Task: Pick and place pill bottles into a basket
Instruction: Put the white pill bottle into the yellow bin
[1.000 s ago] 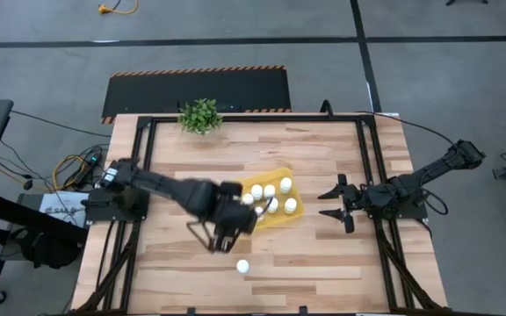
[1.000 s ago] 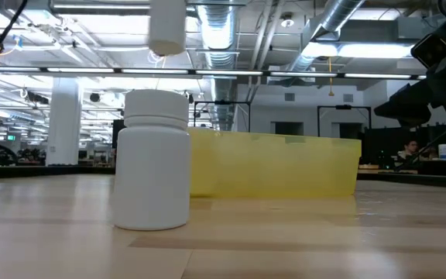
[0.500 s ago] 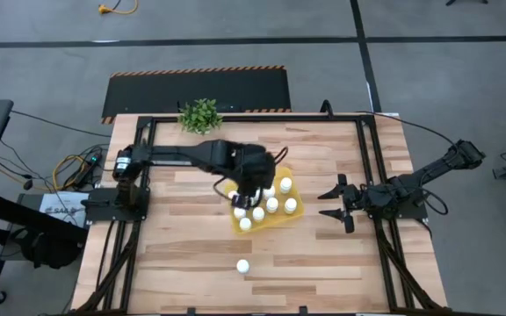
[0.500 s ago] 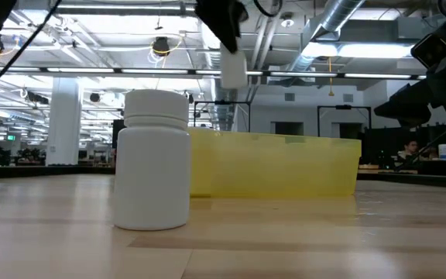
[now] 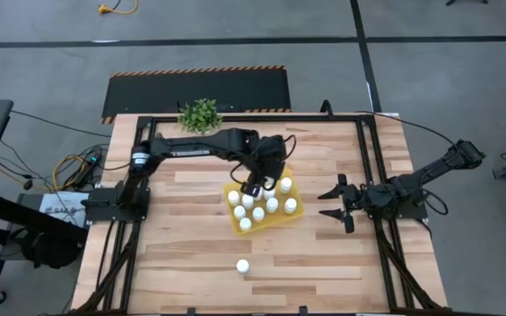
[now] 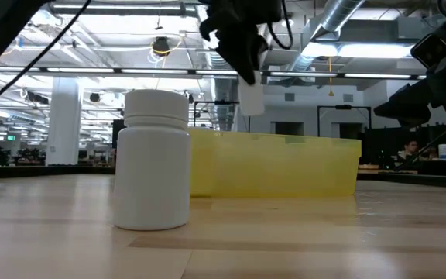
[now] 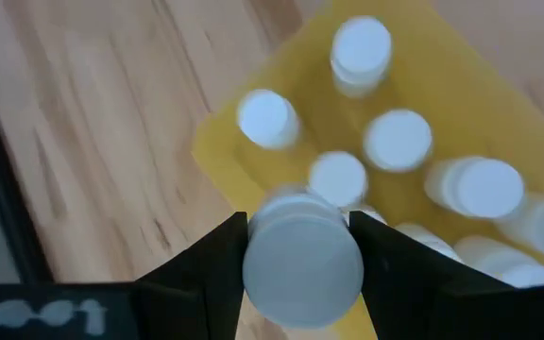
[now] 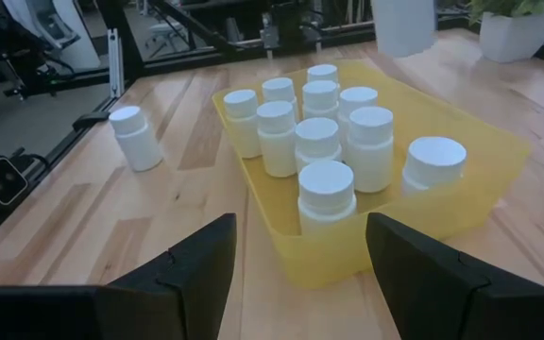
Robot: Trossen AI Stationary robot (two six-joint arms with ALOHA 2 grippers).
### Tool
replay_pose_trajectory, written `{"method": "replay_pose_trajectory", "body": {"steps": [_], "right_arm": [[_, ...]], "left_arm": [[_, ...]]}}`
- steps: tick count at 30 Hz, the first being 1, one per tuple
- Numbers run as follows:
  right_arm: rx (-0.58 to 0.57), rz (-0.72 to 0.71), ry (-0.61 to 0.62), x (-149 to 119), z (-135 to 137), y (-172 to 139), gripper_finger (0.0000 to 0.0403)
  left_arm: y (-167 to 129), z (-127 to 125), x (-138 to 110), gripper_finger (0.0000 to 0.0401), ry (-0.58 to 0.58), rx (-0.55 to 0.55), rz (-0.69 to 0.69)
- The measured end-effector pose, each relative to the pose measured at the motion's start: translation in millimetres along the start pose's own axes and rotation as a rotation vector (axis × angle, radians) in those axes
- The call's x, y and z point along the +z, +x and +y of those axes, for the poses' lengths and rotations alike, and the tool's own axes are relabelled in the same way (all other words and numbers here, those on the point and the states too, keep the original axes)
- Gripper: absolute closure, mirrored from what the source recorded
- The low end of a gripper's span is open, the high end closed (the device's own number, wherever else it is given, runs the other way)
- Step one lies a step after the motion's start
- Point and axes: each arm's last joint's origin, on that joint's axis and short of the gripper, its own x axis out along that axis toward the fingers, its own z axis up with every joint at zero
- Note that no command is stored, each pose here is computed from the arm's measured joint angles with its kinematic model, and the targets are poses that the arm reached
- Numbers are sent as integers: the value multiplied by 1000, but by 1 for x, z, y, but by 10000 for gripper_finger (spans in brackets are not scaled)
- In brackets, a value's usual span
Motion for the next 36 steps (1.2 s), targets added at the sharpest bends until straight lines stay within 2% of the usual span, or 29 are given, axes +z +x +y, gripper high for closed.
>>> {"method": "replay_pose_trajectory", "body": {"steps": [6, 13, 21, 27, 36], "right_arm": [[0, -2, 1, 0, 0, 0, 173], [1, -2, 1, 0, 0, 0, 173], [1, -3, 1, 0, 0, 0, 173], [1, -3, 1, 0, 0, 0, 173], [1, -3, 1, 0, 0, 0, 173]], "left_arm": [[16, 16, 11, 236, 35, 18, -25], [27, 31, 12, 237, -7, -33, -67], [37, 31, 6, 237, -45, -87, -63], [38, 32, 6, 237, -49, -83, -77], [59, 32, 4, 237, -59, -103, -48]]}}
